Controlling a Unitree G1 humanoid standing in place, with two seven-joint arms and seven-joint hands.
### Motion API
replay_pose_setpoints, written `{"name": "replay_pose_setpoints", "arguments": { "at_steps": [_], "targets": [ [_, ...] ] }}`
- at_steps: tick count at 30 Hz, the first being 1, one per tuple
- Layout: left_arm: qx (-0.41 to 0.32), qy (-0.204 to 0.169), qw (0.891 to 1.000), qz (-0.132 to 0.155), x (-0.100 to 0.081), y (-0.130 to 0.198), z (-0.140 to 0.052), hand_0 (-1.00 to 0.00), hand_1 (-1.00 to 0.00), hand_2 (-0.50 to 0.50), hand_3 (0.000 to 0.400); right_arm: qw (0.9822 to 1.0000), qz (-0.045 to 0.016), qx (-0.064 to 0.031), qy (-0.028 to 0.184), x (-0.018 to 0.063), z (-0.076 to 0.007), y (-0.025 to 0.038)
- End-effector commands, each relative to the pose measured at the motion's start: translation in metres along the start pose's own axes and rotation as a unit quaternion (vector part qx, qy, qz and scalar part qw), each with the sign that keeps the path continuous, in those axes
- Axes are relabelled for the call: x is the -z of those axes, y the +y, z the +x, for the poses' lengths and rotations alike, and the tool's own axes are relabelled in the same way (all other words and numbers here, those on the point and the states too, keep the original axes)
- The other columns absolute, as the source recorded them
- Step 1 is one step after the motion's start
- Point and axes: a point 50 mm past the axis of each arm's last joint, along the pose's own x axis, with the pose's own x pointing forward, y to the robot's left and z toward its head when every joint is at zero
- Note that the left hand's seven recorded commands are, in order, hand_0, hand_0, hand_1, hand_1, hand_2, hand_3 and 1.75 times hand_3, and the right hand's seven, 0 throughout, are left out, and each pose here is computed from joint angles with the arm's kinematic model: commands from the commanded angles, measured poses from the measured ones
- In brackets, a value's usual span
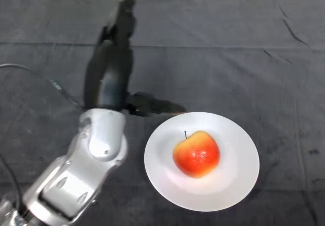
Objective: Move the apple to the plate
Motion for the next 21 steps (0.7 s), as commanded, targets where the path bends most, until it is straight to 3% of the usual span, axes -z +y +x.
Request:
{"name": "replay_pose_setpoints", "arguments": {
  "at_steps": [1,21],
  "targets": [
    [-0.043,-0.016,0.999,0.017,0.002,0.021,-0.004,0.00,0.00,0.00,0.000,0.9998,0.0102,-0.0122,-0.013,-0.0074,0.0037,0.0088],
    [-0.231,-0.021,0.973,0.001,0.012,0.103,-0.029,0.00,0.00,0.00,0.000,0.9998,0.0092,-0.0121,-0.013,-0.0073,0.0036,0.0088]
  ]
}}
